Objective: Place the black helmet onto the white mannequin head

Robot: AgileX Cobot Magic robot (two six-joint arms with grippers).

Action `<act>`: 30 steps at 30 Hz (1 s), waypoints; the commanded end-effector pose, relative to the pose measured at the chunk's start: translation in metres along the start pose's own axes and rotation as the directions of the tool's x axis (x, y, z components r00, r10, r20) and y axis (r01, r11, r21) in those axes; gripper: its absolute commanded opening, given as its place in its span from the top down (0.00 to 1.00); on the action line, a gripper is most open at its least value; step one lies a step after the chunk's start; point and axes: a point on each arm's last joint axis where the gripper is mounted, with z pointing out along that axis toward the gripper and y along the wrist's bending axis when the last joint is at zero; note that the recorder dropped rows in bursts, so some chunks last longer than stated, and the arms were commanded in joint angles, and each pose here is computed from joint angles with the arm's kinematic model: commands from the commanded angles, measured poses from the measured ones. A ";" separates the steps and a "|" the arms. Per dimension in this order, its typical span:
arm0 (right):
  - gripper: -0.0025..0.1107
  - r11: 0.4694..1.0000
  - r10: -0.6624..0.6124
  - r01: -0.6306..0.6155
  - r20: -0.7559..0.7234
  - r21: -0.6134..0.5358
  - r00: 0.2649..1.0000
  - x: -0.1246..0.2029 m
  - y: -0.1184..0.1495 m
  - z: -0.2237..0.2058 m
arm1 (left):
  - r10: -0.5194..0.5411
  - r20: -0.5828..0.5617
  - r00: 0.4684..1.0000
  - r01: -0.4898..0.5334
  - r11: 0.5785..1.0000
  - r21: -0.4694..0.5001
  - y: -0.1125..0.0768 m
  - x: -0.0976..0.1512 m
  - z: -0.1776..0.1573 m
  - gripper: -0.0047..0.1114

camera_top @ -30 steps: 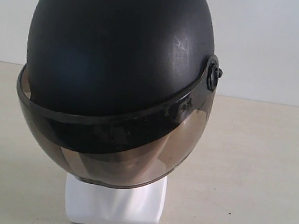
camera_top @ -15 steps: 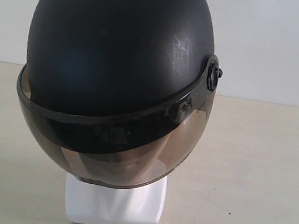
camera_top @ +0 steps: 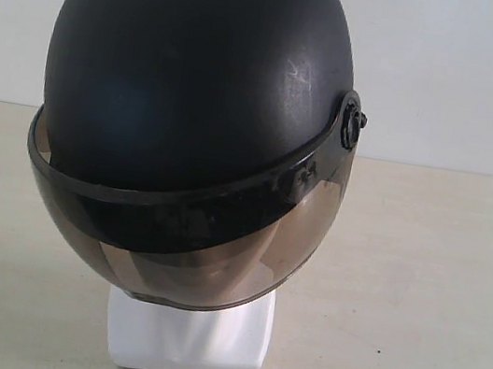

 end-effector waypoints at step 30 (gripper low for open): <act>0.98 1.000 0.002 -0.002 0.010 0.000 1.000 -0.001 0.000 0.000 | 0.010 0.006 1.000 -0.011 0.974 0.227 -0.013 0.001 -0.001 0.92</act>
